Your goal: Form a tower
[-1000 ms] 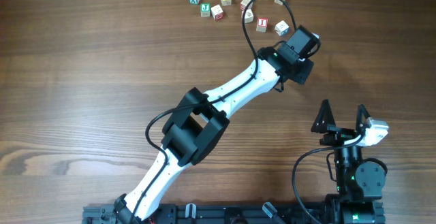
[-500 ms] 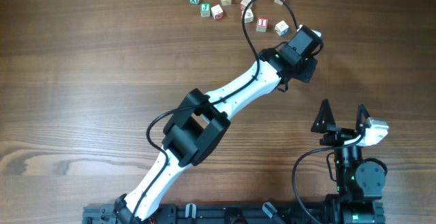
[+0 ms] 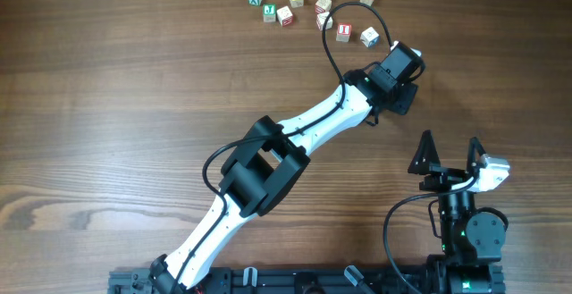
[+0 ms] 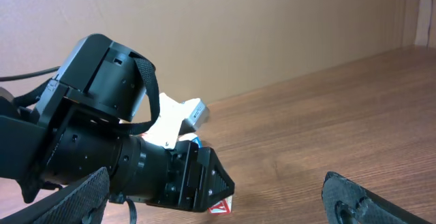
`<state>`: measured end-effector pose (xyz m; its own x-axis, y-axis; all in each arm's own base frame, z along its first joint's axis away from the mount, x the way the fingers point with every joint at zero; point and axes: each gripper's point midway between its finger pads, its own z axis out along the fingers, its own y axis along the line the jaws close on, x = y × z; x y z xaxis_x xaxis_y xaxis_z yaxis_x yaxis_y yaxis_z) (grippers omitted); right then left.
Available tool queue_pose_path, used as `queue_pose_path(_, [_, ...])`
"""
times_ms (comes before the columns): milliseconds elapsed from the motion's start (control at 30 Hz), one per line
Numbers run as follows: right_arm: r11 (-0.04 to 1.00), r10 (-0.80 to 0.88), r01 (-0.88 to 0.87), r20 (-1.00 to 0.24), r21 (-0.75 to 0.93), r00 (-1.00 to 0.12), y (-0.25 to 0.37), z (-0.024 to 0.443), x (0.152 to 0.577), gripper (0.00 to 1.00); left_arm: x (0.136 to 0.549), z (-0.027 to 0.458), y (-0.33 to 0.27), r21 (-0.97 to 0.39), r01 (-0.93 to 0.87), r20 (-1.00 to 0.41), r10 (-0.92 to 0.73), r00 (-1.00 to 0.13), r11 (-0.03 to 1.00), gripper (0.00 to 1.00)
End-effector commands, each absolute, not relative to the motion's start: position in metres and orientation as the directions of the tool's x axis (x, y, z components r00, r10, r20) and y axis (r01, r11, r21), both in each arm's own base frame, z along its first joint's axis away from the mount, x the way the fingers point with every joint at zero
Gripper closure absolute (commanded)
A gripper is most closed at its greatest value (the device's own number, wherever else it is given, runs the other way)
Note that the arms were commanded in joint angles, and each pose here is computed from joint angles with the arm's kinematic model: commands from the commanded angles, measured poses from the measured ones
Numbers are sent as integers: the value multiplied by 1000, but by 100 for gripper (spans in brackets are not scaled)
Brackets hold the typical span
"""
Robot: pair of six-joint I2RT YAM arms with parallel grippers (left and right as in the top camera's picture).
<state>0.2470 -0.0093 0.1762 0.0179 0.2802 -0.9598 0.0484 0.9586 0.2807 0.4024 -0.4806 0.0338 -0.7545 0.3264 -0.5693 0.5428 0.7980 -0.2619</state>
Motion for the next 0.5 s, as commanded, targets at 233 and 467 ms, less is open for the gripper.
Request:
queue_pose_path(233, [956, 286, 61, -958, 287, 33, -12, 178, 246, 0, 394, 39, -484, -267, 553, -563, 337, -754, 790, 26])
queue_pose_path(467, [956, 285, 62, -958, 287, 33, -13, 178, 246, 0, 378, 90, -466, -255, 556, -545, 357, -759, 791, 24])
